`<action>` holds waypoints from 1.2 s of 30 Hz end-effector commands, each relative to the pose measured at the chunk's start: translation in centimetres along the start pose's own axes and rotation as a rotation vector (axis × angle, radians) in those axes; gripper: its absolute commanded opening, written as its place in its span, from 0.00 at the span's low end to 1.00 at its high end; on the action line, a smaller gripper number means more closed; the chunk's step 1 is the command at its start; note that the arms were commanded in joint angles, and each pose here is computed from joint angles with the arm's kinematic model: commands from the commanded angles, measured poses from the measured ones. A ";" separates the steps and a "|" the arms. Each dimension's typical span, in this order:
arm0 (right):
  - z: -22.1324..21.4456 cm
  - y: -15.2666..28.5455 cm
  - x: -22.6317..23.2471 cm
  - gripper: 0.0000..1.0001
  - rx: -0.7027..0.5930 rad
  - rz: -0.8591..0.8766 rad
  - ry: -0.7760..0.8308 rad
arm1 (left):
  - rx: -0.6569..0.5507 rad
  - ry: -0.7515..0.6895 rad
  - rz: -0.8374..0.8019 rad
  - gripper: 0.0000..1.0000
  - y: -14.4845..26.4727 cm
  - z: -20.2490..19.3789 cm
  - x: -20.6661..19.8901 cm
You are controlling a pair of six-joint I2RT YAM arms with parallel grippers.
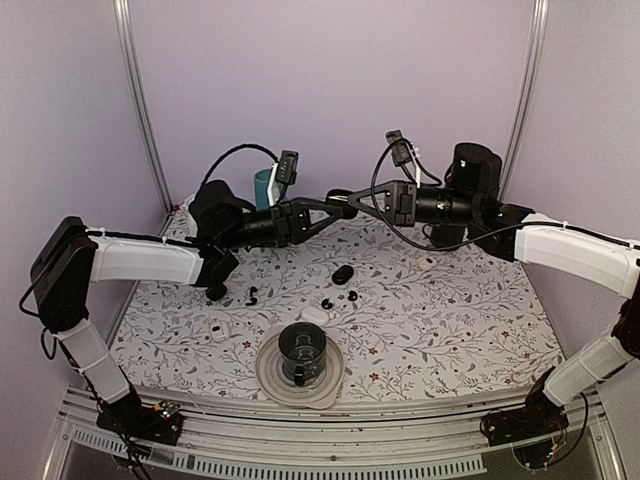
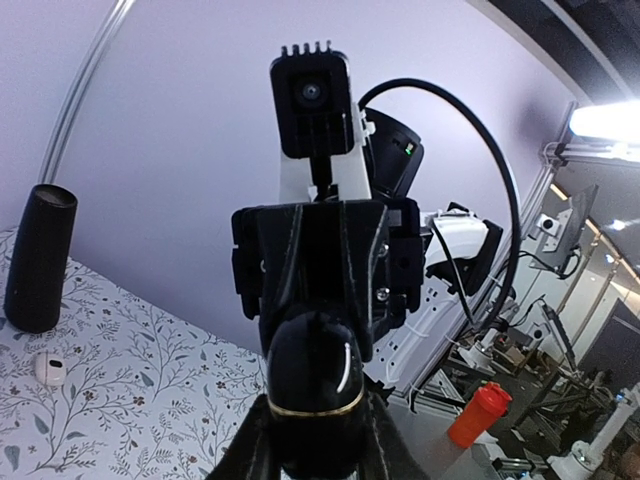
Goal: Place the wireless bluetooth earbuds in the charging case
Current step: Pass from the left arm to the right, then place the charging case at the center of the board.
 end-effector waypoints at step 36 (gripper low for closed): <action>-7.7 18.6 -21.9 0.04 -0.321 -0.785 -0.508 | 0.049 -0.220 0.409 0.96 6.7 1.7 1.7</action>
Point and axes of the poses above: each gripper's point midway between its finger pads, its own y axis back along the fingers, its own x axis along the line the jaws close on, z = x × y, the point moved 1 cm from there along y, back along the fingers, and after that the axes turned 4 degrees about -y, right-handed, at the moved point
